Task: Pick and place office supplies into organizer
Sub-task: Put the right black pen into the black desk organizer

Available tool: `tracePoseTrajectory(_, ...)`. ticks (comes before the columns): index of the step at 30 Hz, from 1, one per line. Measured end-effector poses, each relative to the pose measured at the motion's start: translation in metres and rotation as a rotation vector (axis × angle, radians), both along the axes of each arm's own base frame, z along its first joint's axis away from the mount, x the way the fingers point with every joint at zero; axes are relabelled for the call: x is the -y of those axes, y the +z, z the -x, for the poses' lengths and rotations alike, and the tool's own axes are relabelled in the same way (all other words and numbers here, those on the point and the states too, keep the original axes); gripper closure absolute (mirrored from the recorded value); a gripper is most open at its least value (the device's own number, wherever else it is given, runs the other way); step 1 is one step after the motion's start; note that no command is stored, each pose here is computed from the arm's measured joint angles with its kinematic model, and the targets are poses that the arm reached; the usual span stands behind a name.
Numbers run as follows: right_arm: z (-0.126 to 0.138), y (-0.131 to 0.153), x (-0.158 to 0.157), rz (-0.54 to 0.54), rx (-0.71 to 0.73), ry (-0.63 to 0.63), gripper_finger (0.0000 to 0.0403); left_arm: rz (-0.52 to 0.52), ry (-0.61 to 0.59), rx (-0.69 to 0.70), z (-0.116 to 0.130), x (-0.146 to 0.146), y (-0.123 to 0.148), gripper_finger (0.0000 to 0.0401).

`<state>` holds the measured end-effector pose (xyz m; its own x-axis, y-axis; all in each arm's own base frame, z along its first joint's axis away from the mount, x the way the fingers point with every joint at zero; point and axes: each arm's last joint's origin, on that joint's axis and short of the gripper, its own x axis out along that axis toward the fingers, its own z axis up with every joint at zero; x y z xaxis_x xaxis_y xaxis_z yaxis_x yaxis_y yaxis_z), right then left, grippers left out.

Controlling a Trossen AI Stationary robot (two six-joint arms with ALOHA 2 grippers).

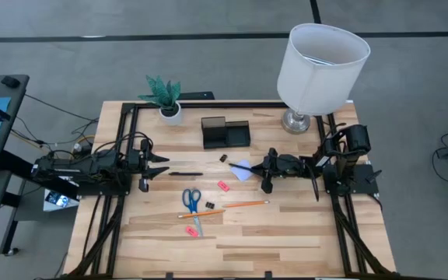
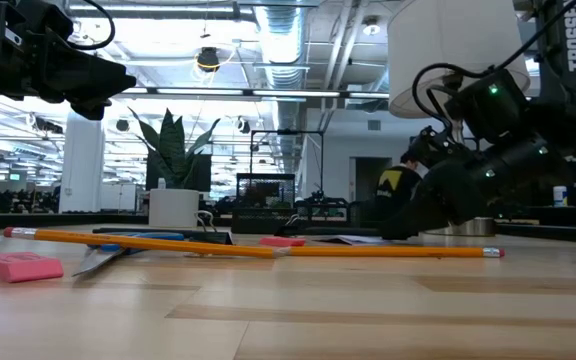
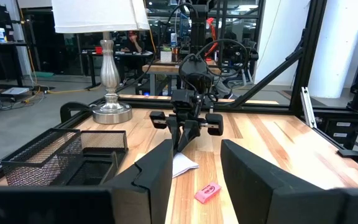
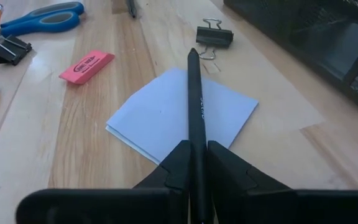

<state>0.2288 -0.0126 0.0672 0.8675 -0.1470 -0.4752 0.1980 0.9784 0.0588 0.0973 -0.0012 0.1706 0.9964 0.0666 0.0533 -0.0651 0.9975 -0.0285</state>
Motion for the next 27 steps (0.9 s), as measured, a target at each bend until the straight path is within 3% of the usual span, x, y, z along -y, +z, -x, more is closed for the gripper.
tracePoseTrajectory(27,-0.003,0.022,0.0,0.067,0.06,0.03,0.0368,0.0,0.0,0.0,0.0,0.0,0.0,0.0273)
